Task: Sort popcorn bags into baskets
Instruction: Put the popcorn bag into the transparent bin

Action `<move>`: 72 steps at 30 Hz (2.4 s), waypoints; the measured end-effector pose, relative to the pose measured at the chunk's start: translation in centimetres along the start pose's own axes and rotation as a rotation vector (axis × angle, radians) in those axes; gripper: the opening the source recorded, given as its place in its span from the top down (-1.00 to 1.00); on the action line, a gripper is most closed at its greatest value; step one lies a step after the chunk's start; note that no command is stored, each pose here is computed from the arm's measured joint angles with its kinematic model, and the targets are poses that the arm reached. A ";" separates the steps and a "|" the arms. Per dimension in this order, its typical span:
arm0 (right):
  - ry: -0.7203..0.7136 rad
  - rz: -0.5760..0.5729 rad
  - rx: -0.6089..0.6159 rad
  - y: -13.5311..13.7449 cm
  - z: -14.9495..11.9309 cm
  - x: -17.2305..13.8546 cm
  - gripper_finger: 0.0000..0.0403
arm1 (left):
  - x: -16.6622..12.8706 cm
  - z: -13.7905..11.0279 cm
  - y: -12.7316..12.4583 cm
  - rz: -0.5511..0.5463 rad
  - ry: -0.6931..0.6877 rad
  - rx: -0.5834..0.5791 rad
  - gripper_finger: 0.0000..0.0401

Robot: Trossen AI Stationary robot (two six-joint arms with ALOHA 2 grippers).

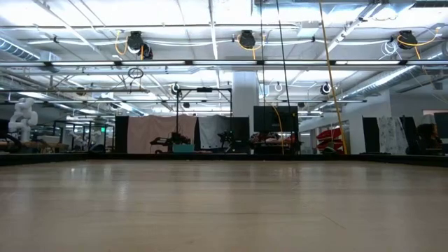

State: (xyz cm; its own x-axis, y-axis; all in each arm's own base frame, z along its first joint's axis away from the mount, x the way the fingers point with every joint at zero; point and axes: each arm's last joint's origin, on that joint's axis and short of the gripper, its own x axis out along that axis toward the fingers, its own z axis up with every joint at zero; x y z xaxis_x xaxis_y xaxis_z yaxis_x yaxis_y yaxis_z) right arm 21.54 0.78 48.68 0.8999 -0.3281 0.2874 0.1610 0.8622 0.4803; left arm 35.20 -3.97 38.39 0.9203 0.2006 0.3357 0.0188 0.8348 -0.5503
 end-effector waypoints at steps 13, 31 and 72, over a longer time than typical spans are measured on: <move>-0.182 0.071 0.019 -0.9 -2.4 0.1 0.94 | 1.6 -0.6 2.0 -0.099 -0.320 -0.015 -0.30; -0.289 0.112 0.225 -4.0 -6.9 -1.4 0.93 | 2.3 0.1 3.6 -0.170 -0.264 0.036 0.93; 0.887 -0.170 -0.003 5.6 -6.7 1.9 0.13 | -8.0 3.5 2.3 -0.185 0.976 0.124 0.92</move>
State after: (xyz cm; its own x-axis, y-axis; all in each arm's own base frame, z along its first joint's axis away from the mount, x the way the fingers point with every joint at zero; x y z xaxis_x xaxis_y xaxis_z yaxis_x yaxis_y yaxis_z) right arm 26.91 7.56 46.40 0.8454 -0.0345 -0.5330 0.3208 0.8307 0.4550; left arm 26.56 -1.89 37.12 0.8258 -0.4002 -0.3975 0.2042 0.8690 -0.4507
